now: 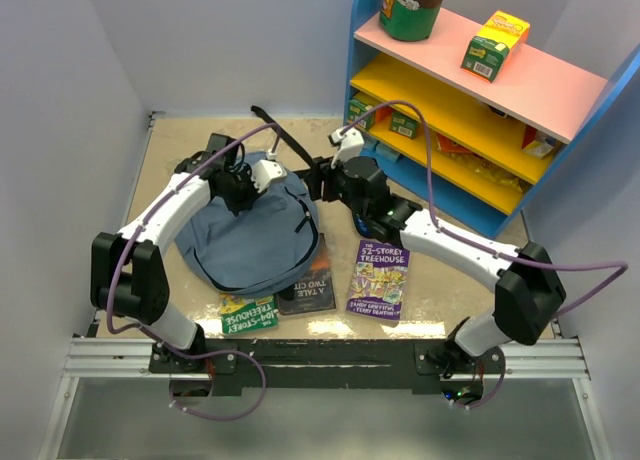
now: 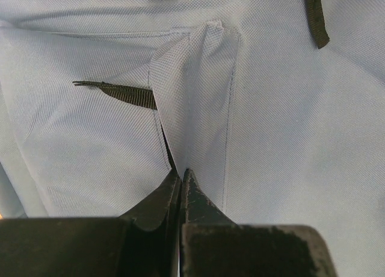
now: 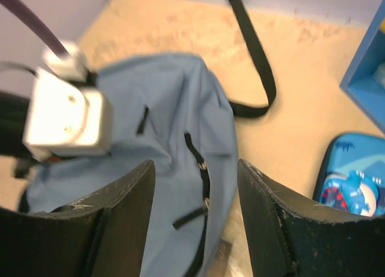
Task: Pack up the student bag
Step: Unzip the student bag at the center of the board.
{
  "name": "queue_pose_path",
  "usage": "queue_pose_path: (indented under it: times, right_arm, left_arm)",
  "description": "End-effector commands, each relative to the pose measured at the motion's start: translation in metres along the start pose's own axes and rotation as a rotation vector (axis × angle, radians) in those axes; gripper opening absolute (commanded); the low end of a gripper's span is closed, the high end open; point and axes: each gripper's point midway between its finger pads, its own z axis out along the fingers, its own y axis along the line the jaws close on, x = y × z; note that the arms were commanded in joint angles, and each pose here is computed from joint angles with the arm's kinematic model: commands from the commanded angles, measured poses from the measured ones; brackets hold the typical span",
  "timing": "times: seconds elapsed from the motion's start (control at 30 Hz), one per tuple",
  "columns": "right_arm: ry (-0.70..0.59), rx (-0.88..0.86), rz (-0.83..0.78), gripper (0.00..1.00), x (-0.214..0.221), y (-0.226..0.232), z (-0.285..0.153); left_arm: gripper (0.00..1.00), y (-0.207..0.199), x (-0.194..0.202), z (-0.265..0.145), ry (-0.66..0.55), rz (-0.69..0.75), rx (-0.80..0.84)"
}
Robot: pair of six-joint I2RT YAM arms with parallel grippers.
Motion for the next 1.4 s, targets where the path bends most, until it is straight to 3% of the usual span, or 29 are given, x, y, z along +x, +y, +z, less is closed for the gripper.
queue_pose_path:
  times: [0.0, 0.2, 0.27, 0.3, 0.37, 0.93, 1.37]
  right_arm:
    - [0.191, -0.017, -0.132, 0.58, 0.054, -0.007, -0.001]
    - [0.237, -0.067, -0.319, 0.56, 0.069, -0.011, -0.009]
    - [0.150, -0.138, -0.519, 0.56, 0.059, 0.006, -0.022]
    - [0.157, -0.150, -0.607, 0.59, 0.080, 0.003, -0.031]
    - [0.075, -0.168, -0.751, 0.63, 0.072, 0.016, -0.037]
    - [0.277, -0.429, -1.069, 0.57, 0.138, 0.032, -0.009]
    - [0.367, -0.536, -1.200, 0.47, 0.169, 0.035, 0.003]
  left_arm:
    - [0.00, 0.007, -0.006, -0.010, -0.036, 0.042, -0.049]
    - [0.00, 0.007, -0.008, -0.008, -0.044, 0.035, -0.048]
    - [0.00, 0.006, -0.010, -0.010, -0.049, 0.034, -0.040]
    - [0.00, 0.005, -0.012, -0.010, -0.055, 0.034, -0.029]
    - [0.00, 0.005, -0.014, -0.012, -0.056, 0.039, -0.024]
    - [0.00, -0.004, -0.012, -0.027, -0.051, 0.100, 0.003]
    - [0.00, -0.010, -0.011, -0.023, -0.063, 0.113, 0.040]
